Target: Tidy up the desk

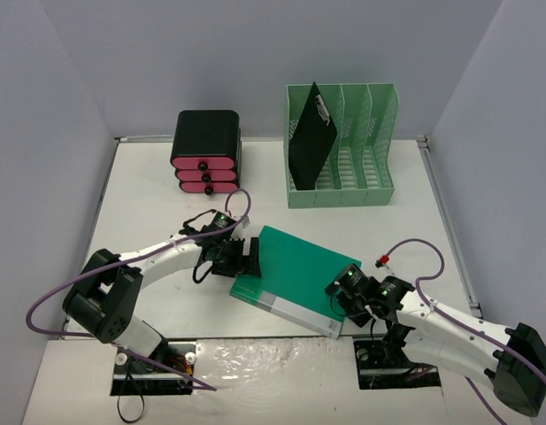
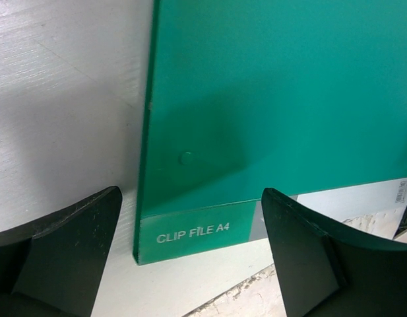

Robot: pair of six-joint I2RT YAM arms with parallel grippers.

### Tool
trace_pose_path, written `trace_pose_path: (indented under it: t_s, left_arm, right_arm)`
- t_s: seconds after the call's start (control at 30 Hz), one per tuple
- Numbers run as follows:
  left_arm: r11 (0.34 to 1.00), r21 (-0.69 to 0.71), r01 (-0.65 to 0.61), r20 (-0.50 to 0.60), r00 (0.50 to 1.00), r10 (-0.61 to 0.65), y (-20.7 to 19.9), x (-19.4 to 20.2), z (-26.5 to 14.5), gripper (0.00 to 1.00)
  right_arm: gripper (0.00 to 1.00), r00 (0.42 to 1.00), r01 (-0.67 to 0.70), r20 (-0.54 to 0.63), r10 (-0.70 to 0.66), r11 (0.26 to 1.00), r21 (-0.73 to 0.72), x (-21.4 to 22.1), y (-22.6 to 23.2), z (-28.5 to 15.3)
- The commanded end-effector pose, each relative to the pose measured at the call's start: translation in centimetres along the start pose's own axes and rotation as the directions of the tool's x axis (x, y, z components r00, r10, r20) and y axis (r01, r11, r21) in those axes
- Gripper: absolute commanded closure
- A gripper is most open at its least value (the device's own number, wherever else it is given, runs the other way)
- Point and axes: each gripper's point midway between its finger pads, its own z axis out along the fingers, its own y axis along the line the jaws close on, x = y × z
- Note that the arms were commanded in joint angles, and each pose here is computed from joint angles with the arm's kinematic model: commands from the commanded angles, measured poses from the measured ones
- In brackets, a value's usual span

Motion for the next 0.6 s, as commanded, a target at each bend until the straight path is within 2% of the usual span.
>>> trace_pose_path:
  t_s: [0.0, 0.2, 0.57]
  left_arm:
    - [0.999, -0.039, -0.002, -0.008, 1.000, 0.001, 0.4, -0.6, -0.7, 0.15]
    - [0.999, -0.052, 0.004, -0.004, 1.000, -0.004, 0.6, -1.2, -0.8, 0.15]
    - [0.997, -0.076, 0.024, -0.018, 1.000, -0.025, 1.7, -1.8, -0.7, 0.15]
  right_arm:
    - [0.22, 1.000, -0.019, 0.009, 0.019, 0.999, 0.035, 0.5, -1.2, 1.9]
    - [0.22, 1.000, 0.009, 0.007, -0.009, 1.000, 0.012, 0.8, 0.2, 2.6]
    - [0.21, 0.991, 0.130, 0.049, -0.128, 0.991, -0.031, 0.8, 6.1, 4.2]
